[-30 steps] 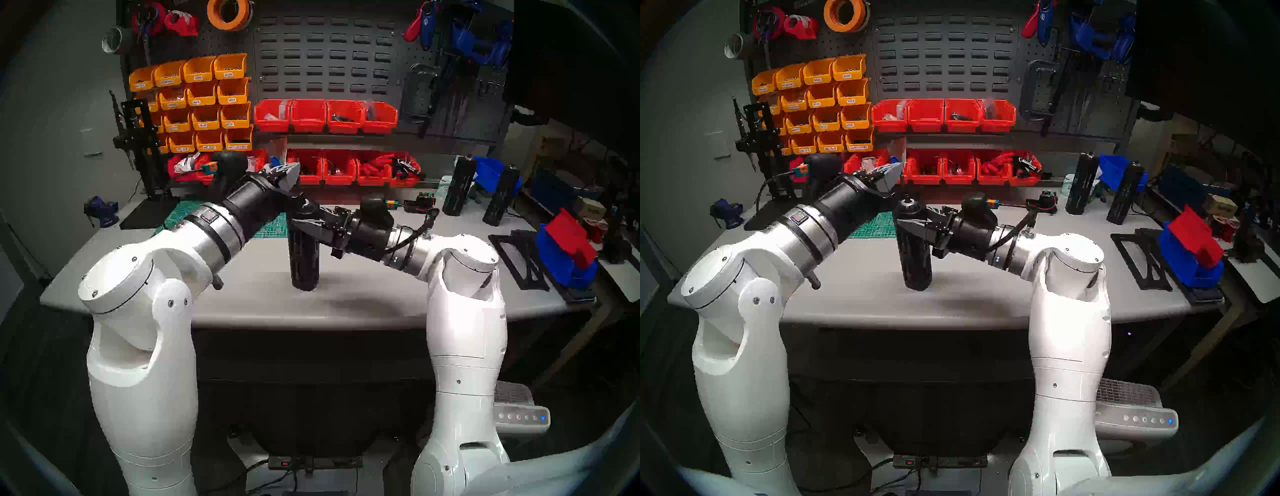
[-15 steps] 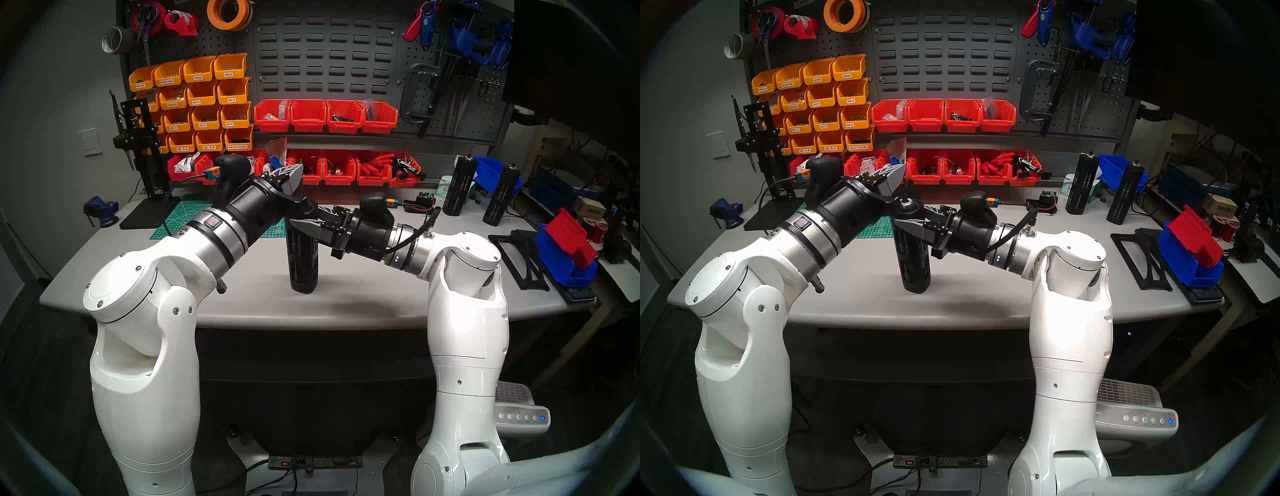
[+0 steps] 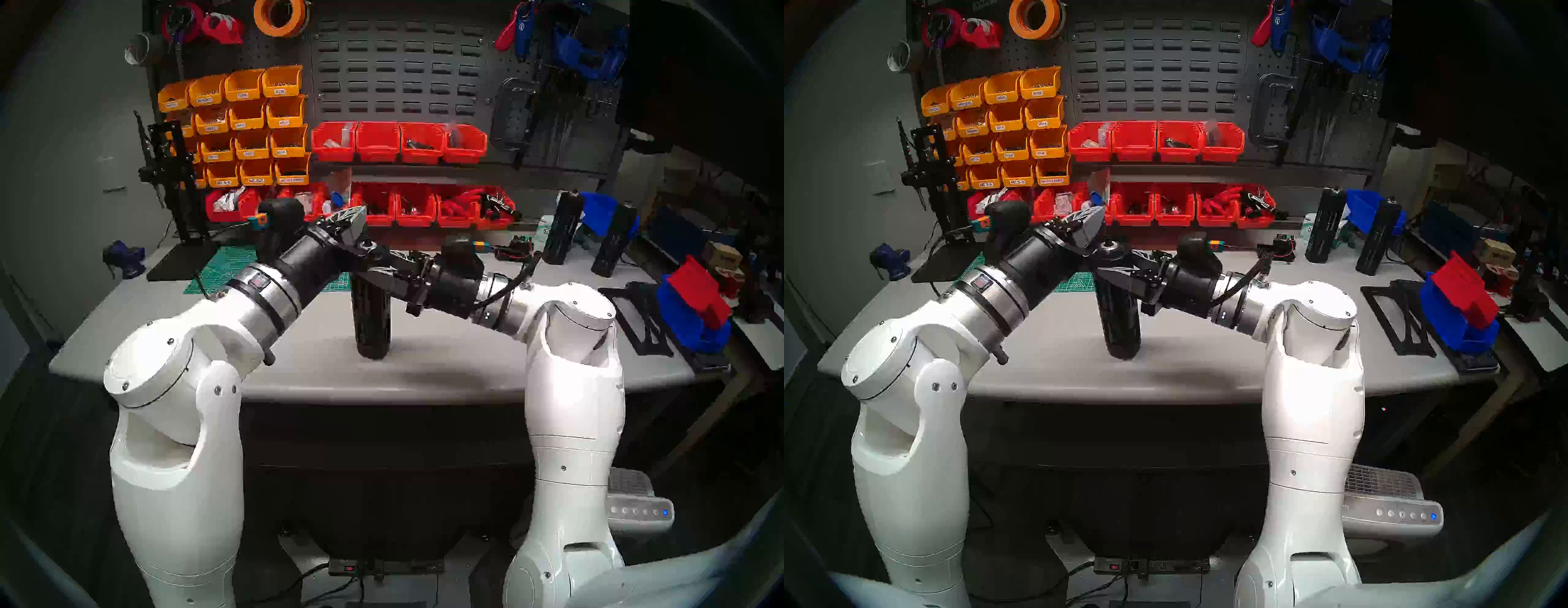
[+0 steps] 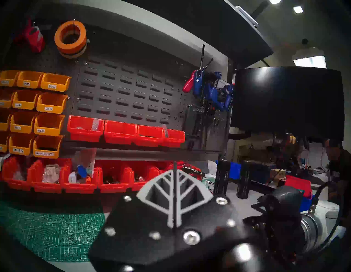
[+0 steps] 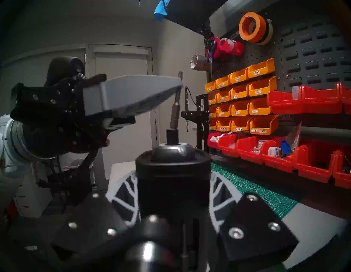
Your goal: Pick a screwdriver bit and insert it into the screwdriver
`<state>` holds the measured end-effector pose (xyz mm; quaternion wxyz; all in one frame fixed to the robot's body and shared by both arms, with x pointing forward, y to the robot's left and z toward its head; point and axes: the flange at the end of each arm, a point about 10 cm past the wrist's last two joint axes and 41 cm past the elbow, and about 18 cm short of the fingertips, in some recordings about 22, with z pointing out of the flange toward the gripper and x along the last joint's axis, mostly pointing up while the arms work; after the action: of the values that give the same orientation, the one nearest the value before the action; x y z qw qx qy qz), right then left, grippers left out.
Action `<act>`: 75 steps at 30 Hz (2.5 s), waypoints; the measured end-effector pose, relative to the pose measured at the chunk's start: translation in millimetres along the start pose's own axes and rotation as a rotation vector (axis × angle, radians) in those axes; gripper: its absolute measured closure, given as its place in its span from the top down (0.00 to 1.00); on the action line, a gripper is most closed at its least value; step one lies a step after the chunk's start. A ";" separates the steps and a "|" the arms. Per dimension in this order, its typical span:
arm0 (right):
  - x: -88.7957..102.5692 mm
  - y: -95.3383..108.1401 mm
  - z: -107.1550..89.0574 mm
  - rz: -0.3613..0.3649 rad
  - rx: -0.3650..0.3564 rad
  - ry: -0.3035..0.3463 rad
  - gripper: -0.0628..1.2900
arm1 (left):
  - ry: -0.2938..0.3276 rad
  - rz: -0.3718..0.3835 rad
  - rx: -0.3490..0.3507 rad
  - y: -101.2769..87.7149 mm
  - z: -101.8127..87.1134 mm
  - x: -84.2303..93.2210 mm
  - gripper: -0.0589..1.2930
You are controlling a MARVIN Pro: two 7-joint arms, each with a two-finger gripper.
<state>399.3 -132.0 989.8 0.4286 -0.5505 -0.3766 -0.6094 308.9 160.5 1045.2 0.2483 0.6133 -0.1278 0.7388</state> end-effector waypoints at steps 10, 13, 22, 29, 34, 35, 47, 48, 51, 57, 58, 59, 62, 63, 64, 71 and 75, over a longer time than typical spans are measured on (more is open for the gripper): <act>1.0 -0.3 0.2 0.001 -0.002 0.001 0.36 | 0.017 -0.011 -0.004 1.2 0.4 1.1 0.03; 1.1 -0.6 0.8 0.001 -0.001 0.001 0.36 | 0.018 -0.014 -0.008 2.3 0.8 1.2 0.03; 1.0 -1.2 2.5 0.000 0.003 0.001 0.36 | 0.021 -0.018 -0.017 4.8 1.8 0.9 0.03; 1.0 -0.3 2.7 -0.001 -0.004 0.002 0.36 | 0.021 -0.018 -0.013 3.7 1.2 1.1 0.03; 1.1 0.4 2.8 -0.002 -0.007 0.003 0.36 | 0.022 -0.016 -0.008 1.9 0.5 1.5 0.03; 1.2 0.5 2.7 -0.002 -0.008 0.003 0.36 | 0.022 -0.016 -0.006 1.6 0.4 1.6 0.03; 1.8 1.6 2.0 -0.003 -0.008 0.006 0.36 | 0.023 -0.016 -0.004 0.6 -0.1 1.8 0.03; 1.9 1.5 2.0 -0.003 -0.007 0.007 0.36 | 0.024 -0.016 -0.004 0.6 0.0 1.9 0.03; 2.2 1.1 1.9 -0.004 -0.002 0.007 0.36 | 0.024 -0.016 -0.005 1.1 0.2 1.9 0.03; 2.6 0.6 1.9 -0.004 0.005 0.009 0.36 | 0.024 -0.018 -0.011 2.9 1.1 1.6 0.03; 2.7 0.6 1.9 -0.004 0.005 0.009 0.36 | 0.024 -0.019 -0.012 3.1 1.2 1.6 0.03; 2.8 0.6 1.9 -0.004 0.005 0.009 0.36 | 0.024 -0.019 -0.013 3.3 1.4 1.6 0.03; 3.1 0.7 2.0 -0.005 0.005 0.010 0.36 | 0.025 -0.019 -0.014 3.7 1.6 1.7 0.03; 3.2 0.7 2.0 -0.005 0.005 0.010 0.36 | 0.025 -0.019 -0.015 3.8 1.6 1.6 0.03; 3.4 0.8 1.9 -0.005 0.005 0.010 0.36 | 0.025 -0.019 -0.015 3.9 1.7 1.6 0.03; 3.4 1.6 1.7 -0.005 0.003 0.012 0.36 | 0.025 -0.020 -0.016 4.4 1.8 1.6 0.03; 3.2 2.1 1.5 -0.004 0.002 0.013 0.36 | 0.025 -0.020 -0.017 4.5 1.9 1.6 0.03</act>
<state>401.7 -131.7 993.1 0.4304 -0.5454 -0.3755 -0.6135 307.9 156.0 1047.7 0.2624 0.6033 -0.1247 0.7427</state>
